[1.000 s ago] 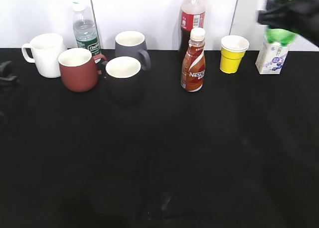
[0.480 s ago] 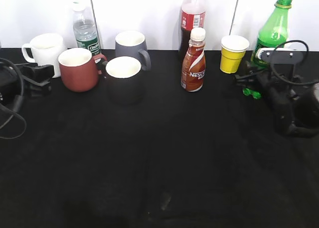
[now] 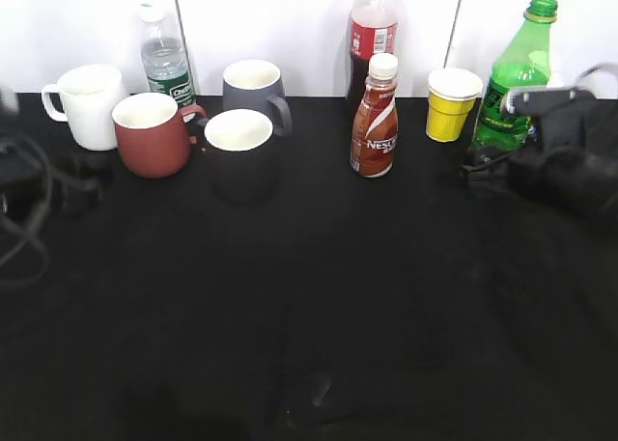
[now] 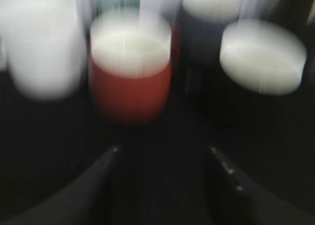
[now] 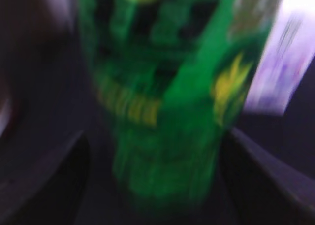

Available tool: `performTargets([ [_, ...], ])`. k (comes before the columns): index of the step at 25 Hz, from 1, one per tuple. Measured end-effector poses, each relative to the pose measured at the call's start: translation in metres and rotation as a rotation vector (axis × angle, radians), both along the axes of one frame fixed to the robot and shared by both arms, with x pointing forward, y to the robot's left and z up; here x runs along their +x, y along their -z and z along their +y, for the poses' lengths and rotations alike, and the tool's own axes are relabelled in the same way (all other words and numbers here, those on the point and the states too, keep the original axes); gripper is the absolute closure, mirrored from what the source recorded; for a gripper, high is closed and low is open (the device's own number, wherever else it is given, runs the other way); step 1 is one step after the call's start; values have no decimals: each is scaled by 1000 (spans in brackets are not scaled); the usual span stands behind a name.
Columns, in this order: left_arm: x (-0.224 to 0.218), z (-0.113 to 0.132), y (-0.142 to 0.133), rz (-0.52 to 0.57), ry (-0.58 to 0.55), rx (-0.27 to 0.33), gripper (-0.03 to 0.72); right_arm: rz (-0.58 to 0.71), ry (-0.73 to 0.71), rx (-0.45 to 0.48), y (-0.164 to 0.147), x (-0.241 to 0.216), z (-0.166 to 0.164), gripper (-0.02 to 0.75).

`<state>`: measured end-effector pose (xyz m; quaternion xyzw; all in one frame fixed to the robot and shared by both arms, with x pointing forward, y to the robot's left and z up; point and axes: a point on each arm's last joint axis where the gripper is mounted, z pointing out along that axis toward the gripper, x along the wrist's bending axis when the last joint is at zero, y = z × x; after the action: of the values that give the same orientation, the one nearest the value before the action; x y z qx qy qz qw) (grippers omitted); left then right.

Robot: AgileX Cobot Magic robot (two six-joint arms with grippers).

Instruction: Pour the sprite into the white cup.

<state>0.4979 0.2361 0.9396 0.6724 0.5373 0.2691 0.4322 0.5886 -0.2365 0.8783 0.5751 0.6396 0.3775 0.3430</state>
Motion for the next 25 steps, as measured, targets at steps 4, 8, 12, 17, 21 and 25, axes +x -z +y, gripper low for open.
performTargets([
  [4,-17,-9,-6,505,-43,233,256,611,-52,19,-54,-41,4,149],
  [8,-42,-15,-25,934,-55,367,256,918,-92,-13,-80,-79,1,149],
  [12,-96,-1,-85,952,-24,292,256,882,-110,-51,-152,-133,-12,149],
  [17,-222,47,-169,294,22,20,256,314,-32,-20,-242,-264,-48,150],
  [21,-277,73,-163,23,26,-2,256,190,-14,-26,-209,-324,-63,150],
  [25,-257,66,-129,30,40,34,256,156,-26,-33,-175,-332,-64,150],
])
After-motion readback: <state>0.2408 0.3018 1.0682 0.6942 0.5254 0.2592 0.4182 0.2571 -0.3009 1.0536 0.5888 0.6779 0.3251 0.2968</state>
